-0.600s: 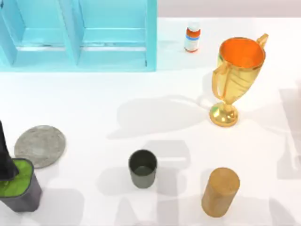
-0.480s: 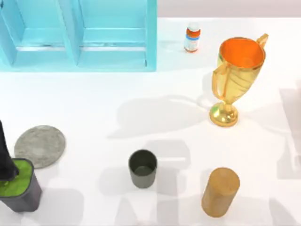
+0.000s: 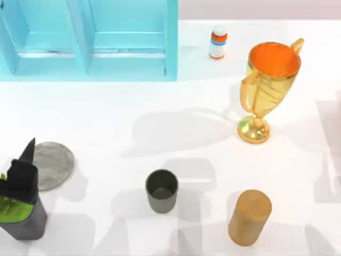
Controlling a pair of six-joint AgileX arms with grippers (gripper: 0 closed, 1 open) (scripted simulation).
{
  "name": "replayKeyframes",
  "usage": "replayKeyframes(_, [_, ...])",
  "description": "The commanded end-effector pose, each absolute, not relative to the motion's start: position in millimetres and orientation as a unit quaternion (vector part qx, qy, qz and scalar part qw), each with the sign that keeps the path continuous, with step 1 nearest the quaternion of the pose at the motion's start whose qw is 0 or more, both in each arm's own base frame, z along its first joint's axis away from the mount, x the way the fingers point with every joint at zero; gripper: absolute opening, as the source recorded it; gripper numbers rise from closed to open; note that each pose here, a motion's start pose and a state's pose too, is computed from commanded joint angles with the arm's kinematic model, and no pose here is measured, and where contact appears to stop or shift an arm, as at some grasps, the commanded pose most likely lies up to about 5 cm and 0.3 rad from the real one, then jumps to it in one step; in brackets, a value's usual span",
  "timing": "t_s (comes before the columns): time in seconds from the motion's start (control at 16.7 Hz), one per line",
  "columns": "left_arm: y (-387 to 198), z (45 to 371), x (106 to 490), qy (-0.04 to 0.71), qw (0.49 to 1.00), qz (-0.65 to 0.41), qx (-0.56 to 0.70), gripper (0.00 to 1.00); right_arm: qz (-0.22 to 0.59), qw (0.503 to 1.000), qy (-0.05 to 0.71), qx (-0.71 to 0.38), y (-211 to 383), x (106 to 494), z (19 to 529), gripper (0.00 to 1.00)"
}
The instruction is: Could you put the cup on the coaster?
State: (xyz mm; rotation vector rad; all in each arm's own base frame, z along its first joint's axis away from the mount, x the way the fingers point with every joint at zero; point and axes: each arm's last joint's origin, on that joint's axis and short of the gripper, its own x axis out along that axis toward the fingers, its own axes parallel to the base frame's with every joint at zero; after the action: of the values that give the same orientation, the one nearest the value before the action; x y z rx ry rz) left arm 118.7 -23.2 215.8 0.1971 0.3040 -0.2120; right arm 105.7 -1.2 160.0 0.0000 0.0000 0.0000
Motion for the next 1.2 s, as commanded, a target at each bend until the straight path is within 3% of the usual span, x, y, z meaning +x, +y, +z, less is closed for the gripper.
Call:
replayKeyframes(0.24, [-56,255,151,0.279,0.913,-0.216,0.205,1.00,0.000,1.000,0.000,0.000,-1,106,160,1.00])
replayKeyframes(0.48, [-113,275,193,0.387,0.795,-0.335,0.324,1.00,0.000,1.000,0.000,0.000,-1,106,160,1.00])
replayKeyframes(0.9, [-226,252,234,0.482,0.562,-0.477,0.474,1.00,0.000,1.000,0.000,0.000,-1,106,160,1.00])
replayKeyframes(1.08, [-251,240,236,0.493,0.506,-0.500,0.501,1.00,0.000,1.000,0.000,0.000,-1,106,160,1.00])
replayKeyframes(1.2, [-256,238,236,0.495,0.495,-0.504,0.505,1.00,0.000,1.000,0.000,0.000,-1,106,160,1.00])
